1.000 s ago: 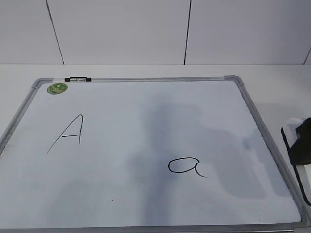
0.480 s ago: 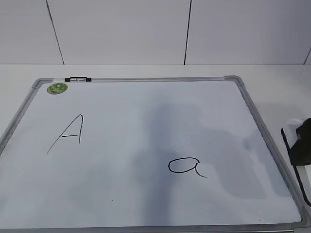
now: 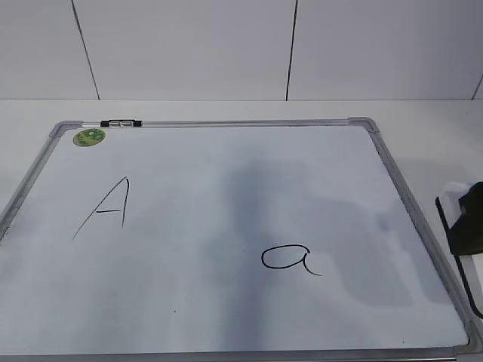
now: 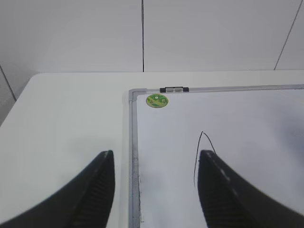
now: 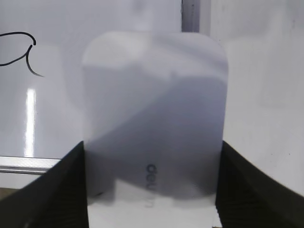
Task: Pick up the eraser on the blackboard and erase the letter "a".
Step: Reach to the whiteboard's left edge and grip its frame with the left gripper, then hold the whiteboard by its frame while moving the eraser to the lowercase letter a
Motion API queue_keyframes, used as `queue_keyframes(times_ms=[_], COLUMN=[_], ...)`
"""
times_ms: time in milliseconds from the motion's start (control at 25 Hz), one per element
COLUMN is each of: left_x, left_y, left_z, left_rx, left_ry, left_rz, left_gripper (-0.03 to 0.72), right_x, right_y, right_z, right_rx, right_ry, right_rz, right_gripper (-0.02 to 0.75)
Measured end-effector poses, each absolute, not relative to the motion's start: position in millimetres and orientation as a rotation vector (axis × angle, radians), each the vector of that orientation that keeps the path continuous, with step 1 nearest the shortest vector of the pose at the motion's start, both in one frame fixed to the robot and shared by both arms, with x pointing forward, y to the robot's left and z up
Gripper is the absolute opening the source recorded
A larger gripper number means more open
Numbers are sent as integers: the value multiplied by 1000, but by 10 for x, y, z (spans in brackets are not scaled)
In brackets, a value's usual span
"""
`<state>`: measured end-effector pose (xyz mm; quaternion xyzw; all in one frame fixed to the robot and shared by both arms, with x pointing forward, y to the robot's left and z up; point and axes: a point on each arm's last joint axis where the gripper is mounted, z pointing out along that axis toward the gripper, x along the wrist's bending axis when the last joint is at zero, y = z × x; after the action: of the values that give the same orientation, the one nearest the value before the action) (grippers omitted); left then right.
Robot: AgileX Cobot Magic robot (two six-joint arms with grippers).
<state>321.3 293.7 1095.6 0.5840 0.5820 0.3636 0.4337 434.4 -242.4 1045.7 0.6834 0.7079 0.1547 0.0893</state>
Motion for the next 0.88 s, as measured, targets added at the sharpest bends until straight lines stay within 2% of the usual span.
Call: queue_keyframes(times_ms=[320, 640, 880], left_x=[4008, 4813, 5236], left_y=[2979, 2988, 3023], left_z=[10705, 10486, 10201], left_rx=[1620, 1827, 1996], left_ry=[1673, 1877, 1985], left_rz=[708, 409, 230], left_gripper=[411, 412, 412], right_x=[4345, 4346, 4348], right_y=[-2424, -2424, -2427], right_z=[10457, 10457, 10458], right_rx=[2029, 2027, 2021], right_ry=[2107, 2109, 2108], right_rz=[462, 462, 460], right_gripper=[546, 545, 545])
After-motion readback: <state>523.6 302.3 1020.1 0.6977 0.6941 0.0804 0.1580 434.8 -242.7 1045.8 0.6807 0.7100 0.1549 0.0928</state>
